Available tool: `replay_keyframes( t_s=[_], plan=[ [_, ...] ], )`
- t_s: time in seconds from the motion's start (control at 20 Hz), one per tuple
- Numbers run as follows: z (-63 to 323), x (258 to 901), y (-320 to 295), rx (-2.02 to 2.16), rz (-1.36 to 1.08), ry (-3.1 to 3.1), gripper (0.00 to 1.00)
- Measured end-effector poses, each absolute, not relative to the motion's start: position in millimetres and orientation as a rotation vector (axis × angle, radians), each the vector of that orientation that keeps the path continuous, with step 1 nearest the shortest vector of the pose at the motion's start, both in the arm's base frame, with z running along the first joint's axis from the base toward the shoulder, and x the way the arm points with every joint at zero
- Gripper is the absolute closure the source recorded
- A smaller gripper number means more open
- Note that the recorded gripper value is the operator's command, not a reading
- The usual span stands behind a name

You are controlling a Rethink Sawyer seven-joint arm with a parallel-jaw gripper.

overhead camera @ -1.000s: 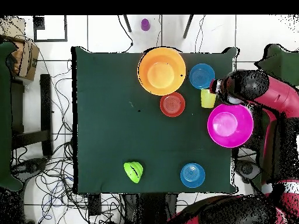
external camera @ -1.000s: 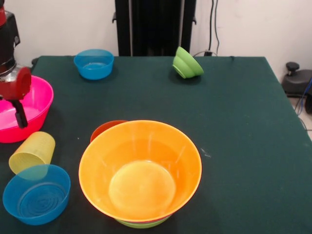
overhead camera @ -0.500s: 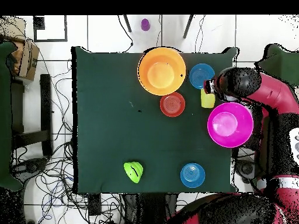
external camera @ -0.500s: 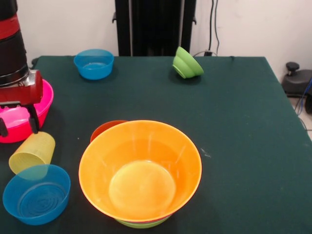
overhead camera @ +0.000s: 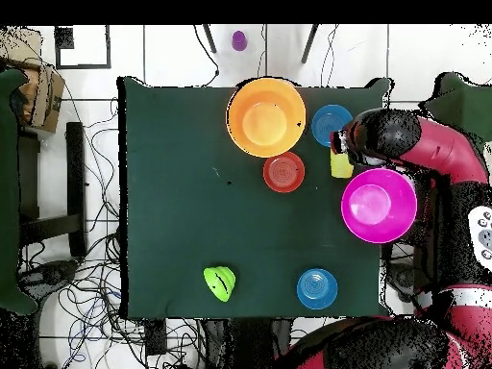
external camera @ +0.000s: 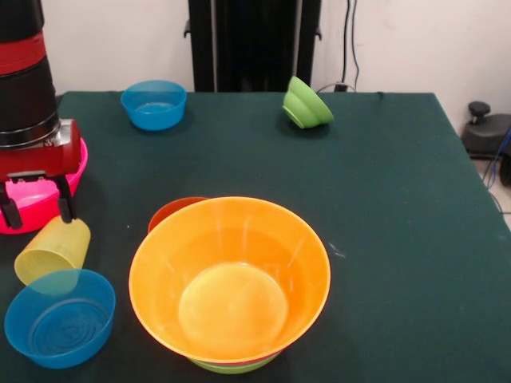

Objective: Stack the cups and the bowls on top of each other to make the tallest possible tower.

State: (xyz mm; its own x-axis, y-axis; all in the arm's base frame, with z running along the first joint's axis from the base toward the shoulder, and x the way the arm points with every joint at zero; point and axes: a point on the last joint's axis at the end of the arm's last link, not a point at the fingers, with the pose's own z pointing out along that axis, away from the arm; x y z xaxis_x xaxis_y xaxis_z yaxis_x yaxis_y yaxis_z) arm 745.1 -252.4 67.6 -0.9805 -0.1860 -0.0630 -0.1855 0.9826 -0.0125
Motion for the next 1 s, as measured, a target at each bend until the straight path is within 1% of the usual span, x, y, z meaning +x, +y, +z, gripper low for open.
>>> replay_keyframes(
  t_s=[0.5, 1.0],
  plan=[
    [64.6, 751.0, -240.2, -0.431, -0.027, 3.039, 0.00],
    [64.2, 760.8, -217.8, -0.901, -0.028, 2.929, 0.00]
  ],
)
